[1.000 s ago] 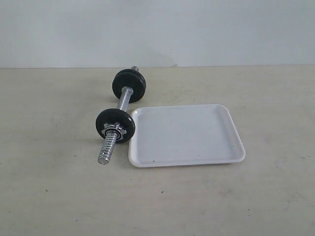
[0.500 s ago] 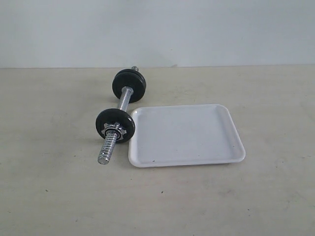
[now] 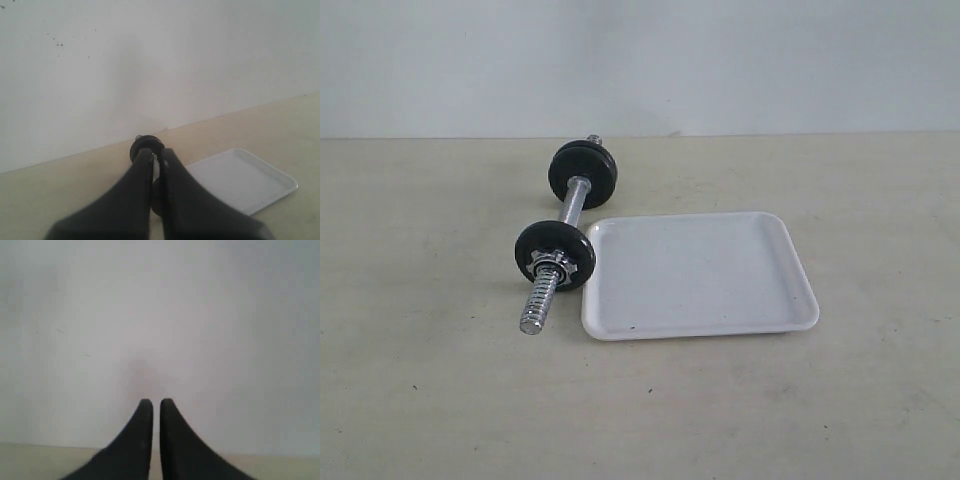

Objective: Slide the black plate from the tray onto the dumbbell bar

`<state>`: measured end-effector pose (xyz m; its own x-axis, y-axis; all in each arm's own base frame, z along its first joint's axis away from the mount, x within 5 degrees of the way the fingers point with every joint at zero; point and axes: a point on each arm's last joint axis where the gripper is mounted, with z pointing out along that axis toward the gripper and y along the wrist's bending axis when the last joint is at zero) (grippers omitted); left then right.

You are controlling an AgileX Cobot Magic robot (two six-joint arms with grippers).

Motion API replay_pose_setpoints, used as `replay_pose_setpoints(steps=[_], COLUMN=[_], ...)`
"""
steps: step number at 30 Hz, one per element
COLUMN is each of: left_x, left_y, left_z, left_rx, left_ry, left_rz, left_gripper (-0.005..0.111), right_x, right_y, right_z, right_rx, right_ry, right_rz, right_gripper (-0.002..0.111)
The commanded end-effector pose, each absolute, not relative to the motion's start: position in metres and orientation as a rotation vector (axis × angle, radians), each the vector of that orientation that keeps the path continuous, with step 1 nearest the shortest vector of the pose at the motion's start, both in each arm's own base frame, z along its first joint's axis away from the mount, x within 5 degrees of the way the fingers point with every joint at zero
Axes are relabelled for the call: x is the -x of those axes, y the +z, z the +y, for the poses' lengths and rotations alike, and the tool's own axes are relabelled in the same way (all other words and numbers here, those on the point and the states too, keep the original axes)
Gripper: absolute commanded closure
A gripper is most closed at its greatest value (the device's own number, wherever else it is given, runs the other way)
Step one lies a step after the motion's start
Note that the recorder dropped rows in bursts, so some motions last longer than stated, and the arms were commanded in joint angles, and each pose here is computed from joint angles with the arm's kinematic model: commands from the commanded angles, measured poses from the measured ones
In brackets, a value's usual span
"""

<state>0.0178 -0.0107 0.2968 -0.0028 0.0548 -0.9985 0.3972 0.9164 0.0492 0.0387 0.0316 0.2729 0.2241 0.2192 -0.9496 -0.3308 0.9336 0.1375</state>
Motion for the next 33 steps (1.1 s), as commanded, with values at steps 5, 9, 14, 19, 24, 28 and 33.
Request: replay_pose_setpoints(steps=[5, 9, 14, 19, 24, 28, 33], left_x=[-0.017, -0.017, -0.016, -0.015, -0.015, -0.015, -0.015], left_y=[0.296, 0.296, 0.292, 0.287, 0.287, 0.287, 0.287], left_z=[-0.012, -0.012, -0.014, -0.015, -0.015, -0.015, -0.015], left_rx=[-0.357, -0.357, -0.345, -0.333, -0.333, -0.333, -0.333], left_ry=[-0.316, -0.32, -0.357, -0.395, -0.395, -0.395, -0.395], left_rz=[1.558, 1.563, 1.607, 1.662, 1.662, 1.662, 1.662], left_gripper=[0.102, 0.102, 0.102, 0.102, 0.102, 0.102, 0.102], right_x=[-0.053, -0.052, -0.052, -0.052, -0.052, -0.052, -0.052], right_y=[0.219, 0.219, 0.219, 0.219, 0.219, 0.219, 0.219], right_z=[0.028, 0.029, 0.03, 0.03, 0.03, 0.03, 0.03], right_rx=[-0.02, -0.027, -0.016, -0.016, -0.016, -0.016, -0.016], right_ry=[0.45, 0.476, 0.486, 0.486, 0.486, 0.486, 0.486], right_rz=[1.439, 1.44, 1.439, 1.439, 1.439, 1.439, 1.439], right_gripper=[0.104, 0.104, 0.104, 0.104, 0.104, 0.104, 0.104])
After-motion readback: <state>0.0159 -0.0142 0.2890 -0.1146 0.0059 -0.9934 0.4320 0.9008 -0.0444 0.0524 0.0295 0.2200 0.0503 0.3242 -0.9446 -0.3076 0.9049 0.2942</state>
